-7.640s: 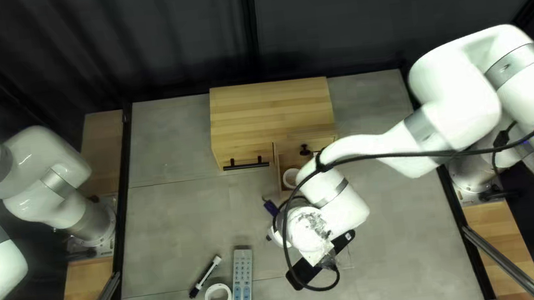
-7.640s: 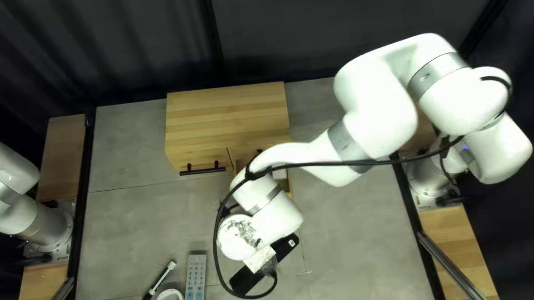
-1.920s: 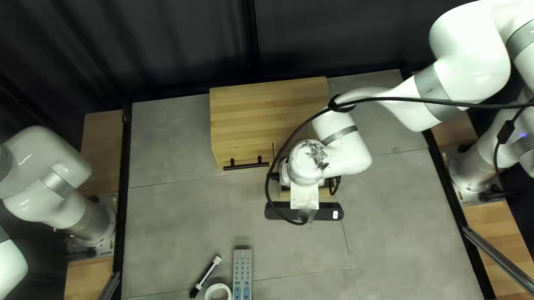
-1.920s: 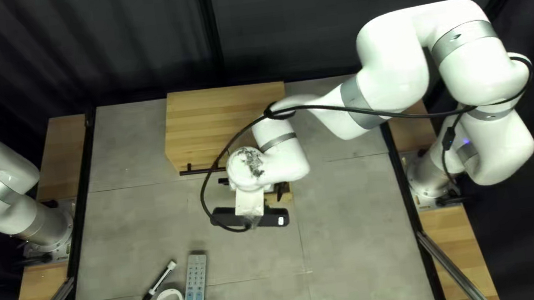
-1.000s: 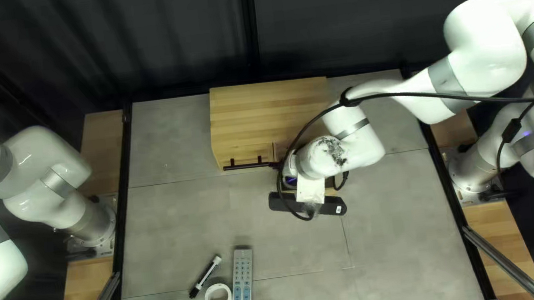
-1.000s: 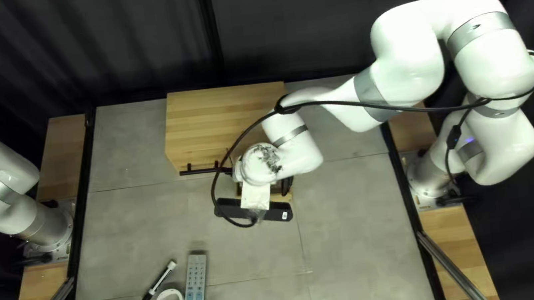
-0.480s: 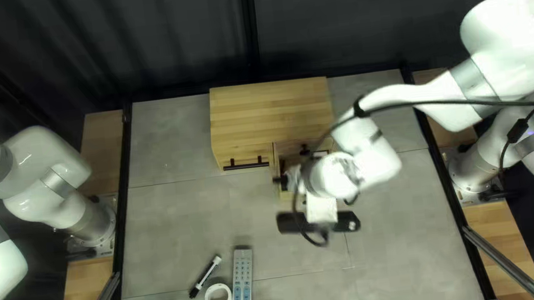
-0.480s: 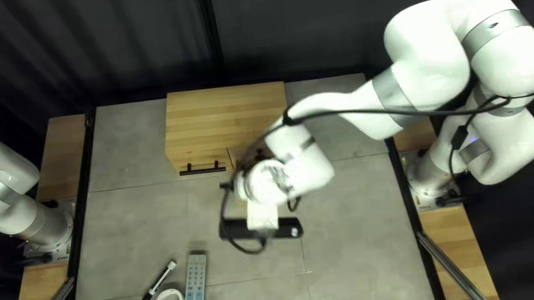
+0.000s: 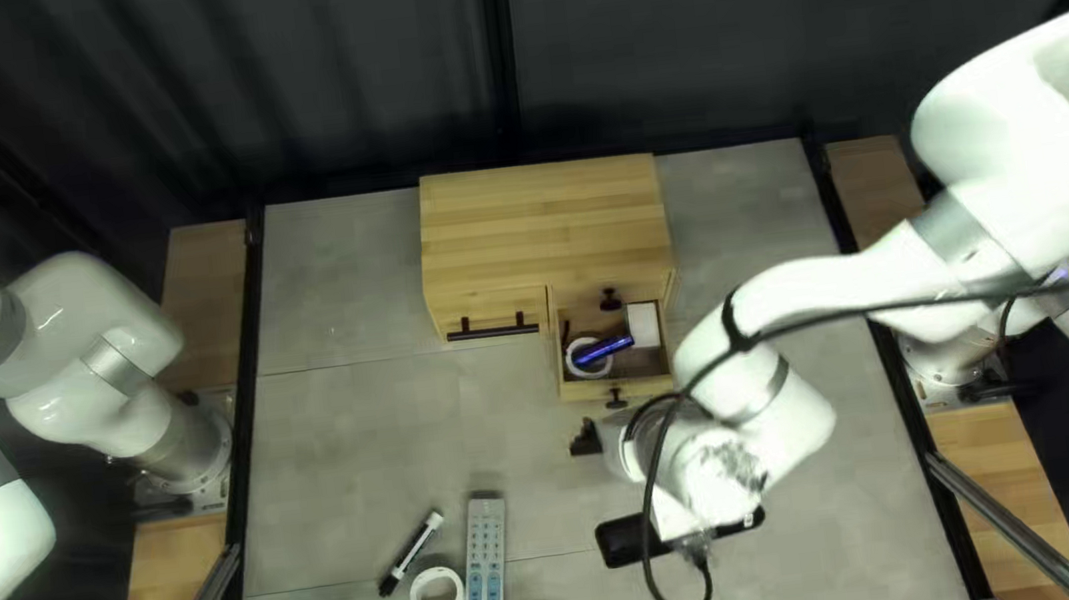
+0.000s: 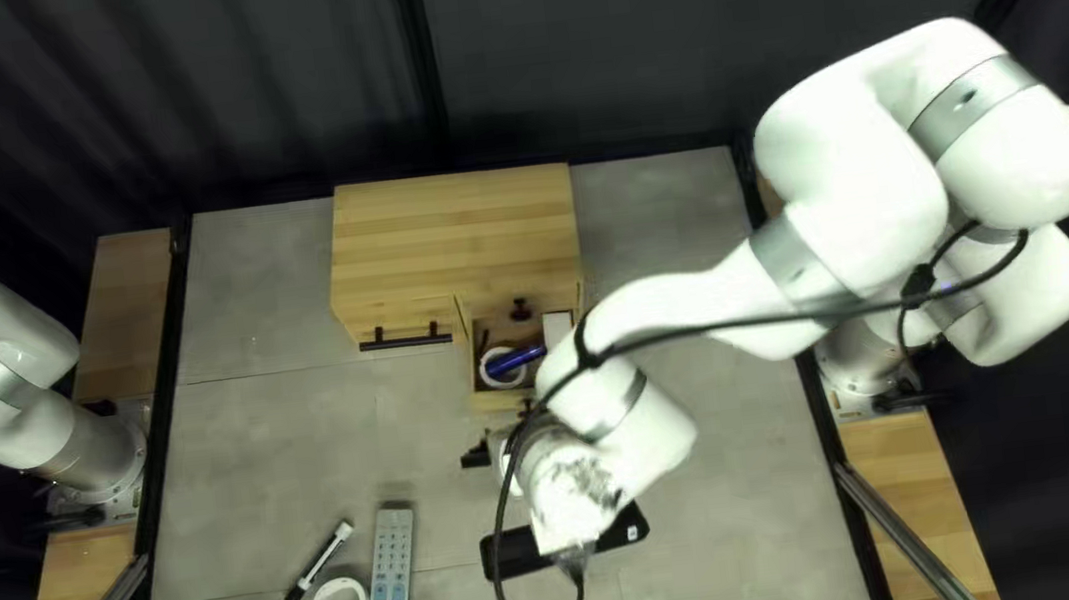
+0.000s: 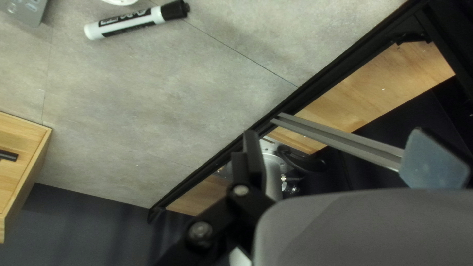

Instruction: Open drawers and place objects into drawer and close

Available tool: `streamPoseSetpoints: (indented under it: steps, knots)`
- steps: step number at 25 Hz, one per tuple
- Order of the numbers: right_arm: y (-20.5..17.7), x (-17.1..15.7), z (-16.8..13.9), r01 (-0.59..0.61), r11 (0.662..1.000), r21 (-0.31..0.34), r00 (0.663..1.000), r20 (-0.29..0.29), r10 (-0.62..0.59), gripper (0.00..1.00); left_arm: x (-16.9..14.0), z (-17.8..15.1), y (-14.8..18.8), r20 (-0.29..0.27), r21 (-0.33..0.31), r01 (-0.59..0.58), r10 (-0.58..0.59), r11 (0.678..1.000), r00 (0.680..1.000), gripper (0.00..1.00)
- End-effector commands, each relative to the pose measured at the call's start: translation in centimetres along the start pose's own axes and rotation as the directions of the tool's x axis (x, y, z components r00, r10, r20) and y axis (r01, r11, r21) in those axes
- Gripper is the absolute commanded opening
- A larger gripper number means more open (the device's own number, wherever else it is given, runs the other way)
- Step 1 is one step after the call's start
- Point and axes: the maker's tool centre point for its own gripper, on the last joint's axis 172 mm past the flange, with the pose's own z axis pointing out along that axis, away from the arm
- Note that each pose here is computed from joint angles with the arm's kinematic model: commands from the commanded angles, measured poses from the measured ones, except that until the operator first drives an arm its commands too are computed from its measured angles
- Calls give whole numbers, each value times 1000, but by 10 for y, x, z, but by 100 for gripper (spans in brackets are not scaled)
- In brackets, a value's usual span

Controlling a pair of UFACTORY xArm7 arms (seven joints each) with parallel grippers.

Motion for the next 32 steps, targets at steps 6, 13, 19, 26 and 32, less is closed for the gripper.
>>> streamPoseSetpoints:
  steps: [6,13,19,26,32]
  knots:
    - [0,4,29,-80,995,67,994,83,74,100,0,0,0,0,0,0,0,1000,1000,100]
    - [-4,-2,37,-73,995,74,995,71,67,100,0,0,0,0,0,0,0,1000,1000,100]
    - [-5,4,41,-64,993,101,997,50,59,100,0,0,0,0,0,0,0,1000,1000,100]
    - [-5,10,48,-58,991,124,997,52,52,100,0,0,0,0,0,0,0,1000,1000,100]
    - [-5,5,50,-69,989,134,996,59,61,100,0,0,0,0,0,0,0,1000,1000,100]
